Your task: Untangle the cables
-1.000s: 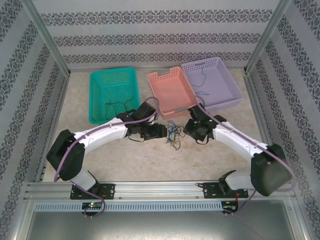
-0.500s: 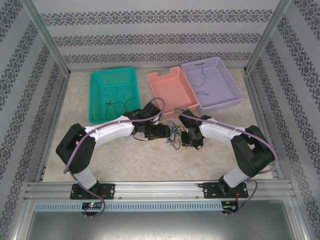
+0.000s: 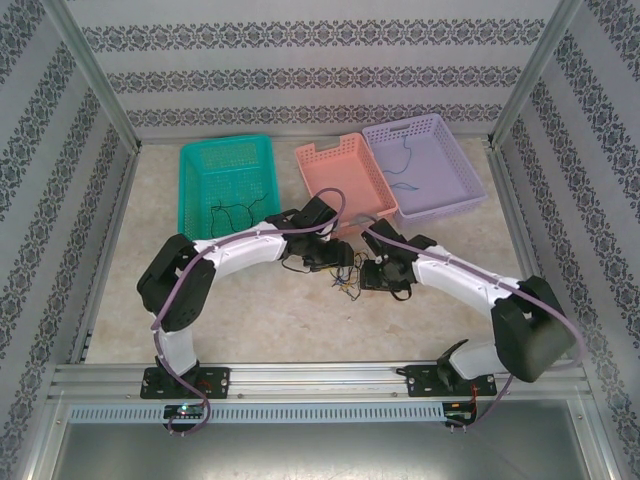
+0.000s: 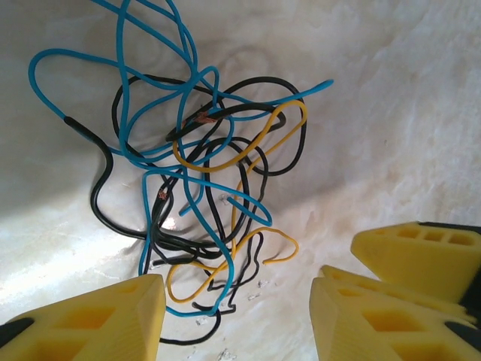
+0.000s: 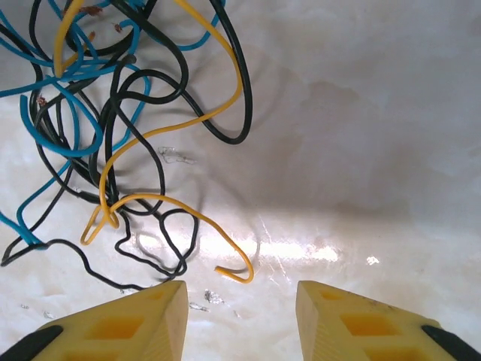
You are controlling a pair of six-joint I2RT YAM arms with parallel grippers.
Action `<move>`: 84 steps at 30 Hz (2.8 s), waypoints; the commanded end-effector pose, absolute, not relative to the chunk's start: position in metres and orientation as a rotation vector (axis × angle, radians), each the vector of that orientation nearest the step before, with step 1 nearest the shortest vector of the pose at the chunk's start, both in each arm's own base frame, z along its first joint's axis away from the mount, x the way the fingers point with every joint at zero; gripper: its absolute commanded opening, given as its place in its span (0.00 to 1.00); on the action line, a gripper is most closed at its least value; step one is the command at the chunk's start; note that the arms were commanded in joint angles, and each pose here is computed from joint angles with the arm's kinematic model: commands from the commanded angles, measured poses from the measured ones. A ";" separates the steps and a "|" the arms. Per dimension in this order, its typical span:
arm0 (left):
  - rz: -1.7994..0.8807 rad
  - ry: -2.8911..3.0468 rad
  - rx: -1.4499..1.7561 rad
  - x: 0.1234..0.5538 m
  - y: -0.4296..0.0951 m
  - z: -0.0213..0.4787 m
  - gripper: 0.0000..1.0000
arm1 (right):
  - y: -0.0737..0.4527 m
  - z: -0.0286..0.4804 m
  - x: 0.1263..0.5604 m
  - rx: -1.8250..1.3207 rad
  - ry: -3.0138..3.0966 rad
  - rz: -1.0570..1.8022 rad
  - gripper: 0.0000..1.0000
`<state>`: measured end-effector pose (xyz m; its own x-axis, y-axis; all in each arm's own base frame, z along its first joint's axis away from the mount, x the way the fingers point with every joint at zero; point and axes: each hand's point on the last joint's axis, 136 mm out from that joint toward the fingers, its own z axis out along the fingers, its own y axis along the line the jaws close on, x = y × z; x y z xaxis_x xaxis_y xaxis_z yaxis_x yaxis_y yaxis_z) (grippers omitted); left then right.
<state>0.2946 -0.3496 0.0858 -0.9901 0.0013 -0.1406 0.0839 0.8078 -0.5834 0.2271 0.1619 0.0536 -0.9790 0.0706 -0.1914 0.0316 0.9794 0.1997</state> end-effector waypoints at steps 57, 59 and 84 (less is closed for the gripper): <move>-0.075 2.957 -0.240 0.244 -0.185 0.051 0.00 | 0.010 0.216 0.300 0.629 2.383 0.272 0.00; -0.088 2.955 -0.244 0.244 -0.186 0.052 0.00 | 0.026 0.224 0.307 0.525 2.392 0.332 0.00; -0.151 2.948 -0.201 0.256 -0.202 0.057 0.09 | 0.016 0.398 0.318 0.348 1.922 0.298 0.00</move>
